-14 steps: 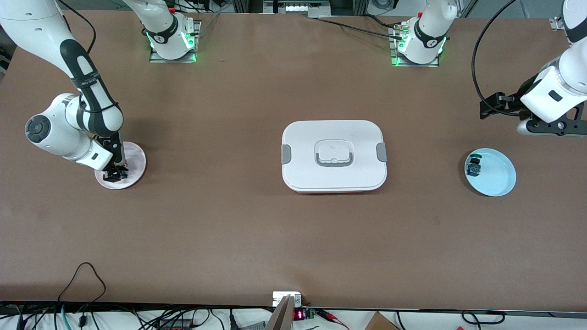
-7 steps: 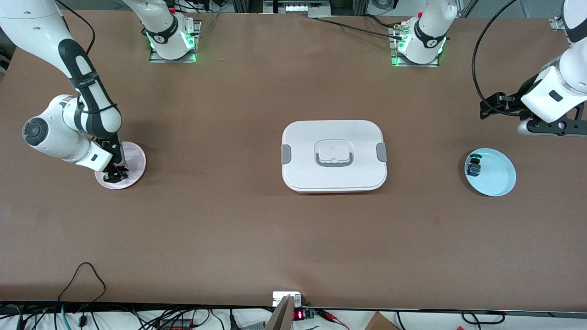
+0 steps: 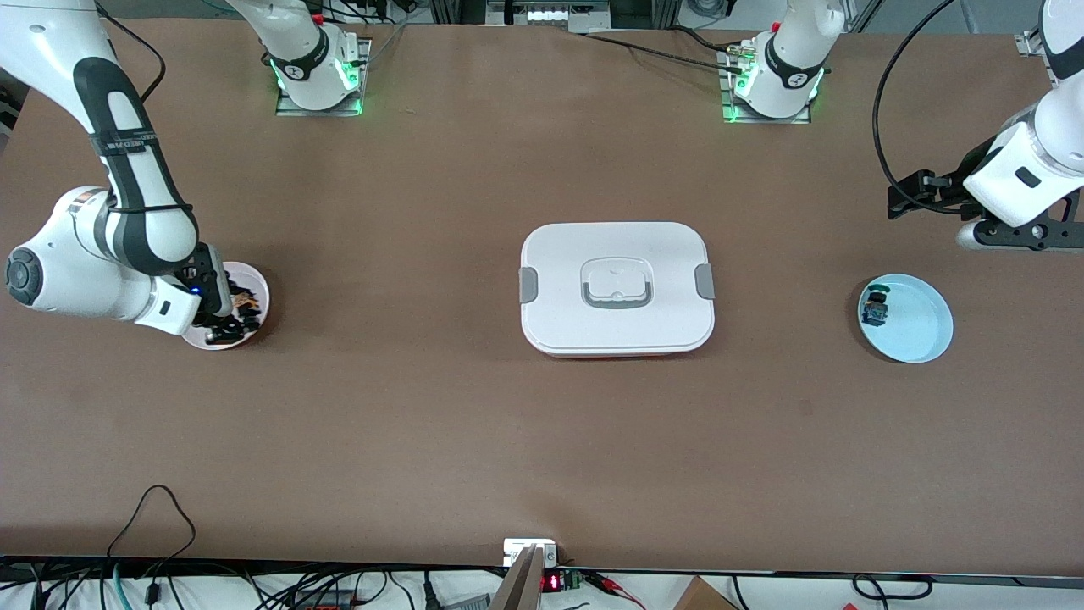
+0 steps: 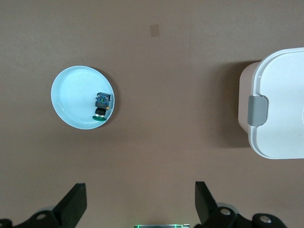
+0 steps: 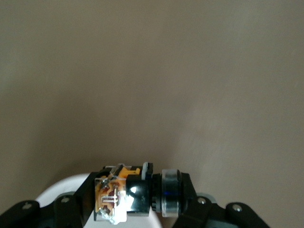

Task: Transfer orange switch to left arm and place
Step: 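Lift the switch over the box with the right gripper while the left gripper approaches, then grasp the switch with the left gripper above the box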

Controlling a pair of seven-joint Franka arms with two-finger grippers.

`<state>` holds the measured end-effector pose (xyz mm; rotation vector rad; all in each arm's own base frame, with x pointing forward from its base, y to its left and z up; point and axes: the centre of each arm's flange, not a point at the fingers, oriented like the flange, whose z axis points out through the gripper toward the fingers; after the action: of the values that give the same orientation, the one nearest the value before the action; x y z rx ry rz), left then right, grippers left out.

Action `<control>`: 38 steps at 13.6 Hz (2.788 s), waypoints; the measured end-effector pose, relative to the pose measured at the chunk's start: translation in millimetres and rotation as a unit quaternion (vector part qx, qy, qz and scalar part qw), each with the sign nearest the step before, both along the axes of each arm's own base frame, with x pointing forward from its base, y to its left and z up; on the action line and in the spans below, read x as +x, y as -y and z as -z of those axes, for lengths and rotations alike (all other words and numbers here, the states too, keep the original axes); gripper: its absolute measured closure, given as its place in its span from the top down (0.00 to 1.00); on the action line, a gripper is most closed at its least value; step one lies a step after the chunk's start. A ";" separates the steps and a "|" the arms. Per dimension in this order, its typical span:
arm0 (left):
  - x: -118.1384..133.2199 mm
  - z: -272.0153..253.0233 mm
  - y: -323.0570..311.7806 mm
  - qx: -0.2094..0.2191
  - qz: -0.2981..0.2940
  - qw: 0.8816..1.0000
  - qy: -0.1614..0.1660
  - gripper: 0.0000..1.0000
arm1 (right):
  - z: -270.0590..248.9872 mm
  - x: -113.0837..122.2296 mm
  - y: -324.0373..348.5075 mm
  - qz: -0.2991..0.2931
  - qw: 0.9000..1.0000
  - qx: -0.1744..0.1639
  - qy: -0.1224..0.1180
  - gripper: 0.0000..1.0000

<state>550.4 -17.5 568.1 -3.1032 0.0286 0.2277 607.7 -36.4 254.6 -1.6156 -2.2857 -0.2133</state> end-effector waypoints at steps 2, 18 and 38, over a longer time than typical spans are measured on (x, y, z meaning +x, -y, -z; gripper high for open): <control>-0.2 0.2 -1.2 0.000 -0.001 1.000 -0.001 1.00 | -16.2 3.7 -35.1 0.015 0.999 0.040 -0.015 0.72; 7.2 60.1 -2.4 -0.265 -0.078 0.951 -0.138 1.00 | -178.2 -5.5 -362.0 0.206 0.905 0.350 -0.124 0.72; 28.2 168.9 179.8 -0.745 -0.065 0.663 -0.043 1.00 | -202.7 -51.7 -516.4 0.254 0.833 0.483 -0.095 0.72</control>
<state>578.6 -197.3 399.2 -4.7621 -0.0255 0.6079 556.0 480.1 457.2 -1.4782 -1.1579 -1.0756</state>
